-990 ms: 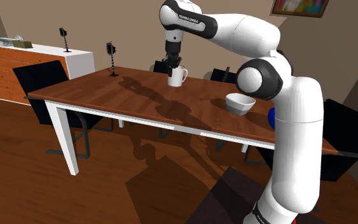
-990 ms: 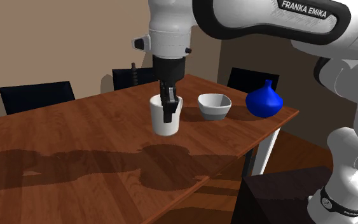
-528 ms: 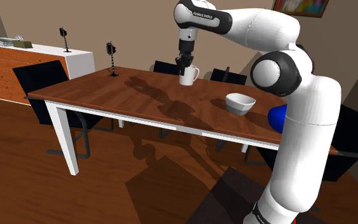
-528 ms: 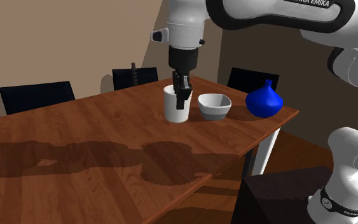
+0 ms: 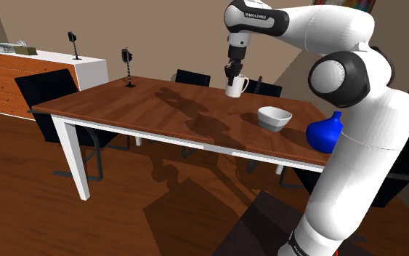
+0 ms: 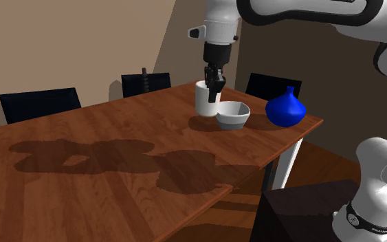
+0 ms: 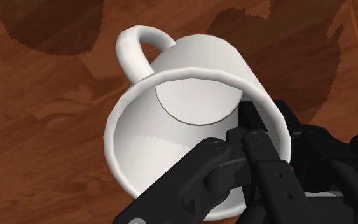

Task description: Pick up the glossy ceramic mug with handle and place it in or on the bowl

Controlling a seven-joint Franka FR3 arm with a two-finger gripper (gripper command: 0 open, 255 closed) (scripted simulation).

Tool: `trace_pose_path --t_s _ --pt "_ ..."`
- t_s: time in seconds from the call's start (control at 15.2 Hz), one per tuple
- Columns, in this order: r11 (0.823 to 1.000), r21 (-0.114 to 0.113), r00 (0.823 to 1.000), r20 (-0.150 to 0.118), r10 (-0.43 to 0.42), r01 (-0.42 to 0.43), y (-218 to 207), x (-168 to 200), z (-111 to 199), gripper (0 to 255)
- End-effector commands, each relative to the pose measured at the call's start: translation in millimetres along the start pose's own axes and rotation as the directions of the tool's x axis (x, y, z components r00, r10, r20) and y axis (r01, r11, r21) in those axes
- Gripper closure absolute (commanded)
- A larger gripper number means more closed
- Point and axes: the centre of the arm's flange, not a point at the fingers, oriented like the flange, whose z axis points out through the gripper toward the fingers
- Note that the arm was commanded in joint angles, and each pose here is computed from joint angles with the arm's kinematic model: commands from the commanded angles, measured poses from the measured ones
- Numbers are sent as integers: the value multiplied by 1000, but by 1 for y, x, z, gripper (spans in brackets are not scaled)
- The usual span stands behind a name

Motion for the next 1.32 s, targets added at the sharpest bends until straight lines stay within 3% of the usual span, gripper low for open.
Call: trace_pose_path --t_s 0.0,1.25 --pt "1000 0 1000 0 -1 1 17 -19 1 255" --pt "1000 0 1000 0 -1 1 200 -195 -10 255"
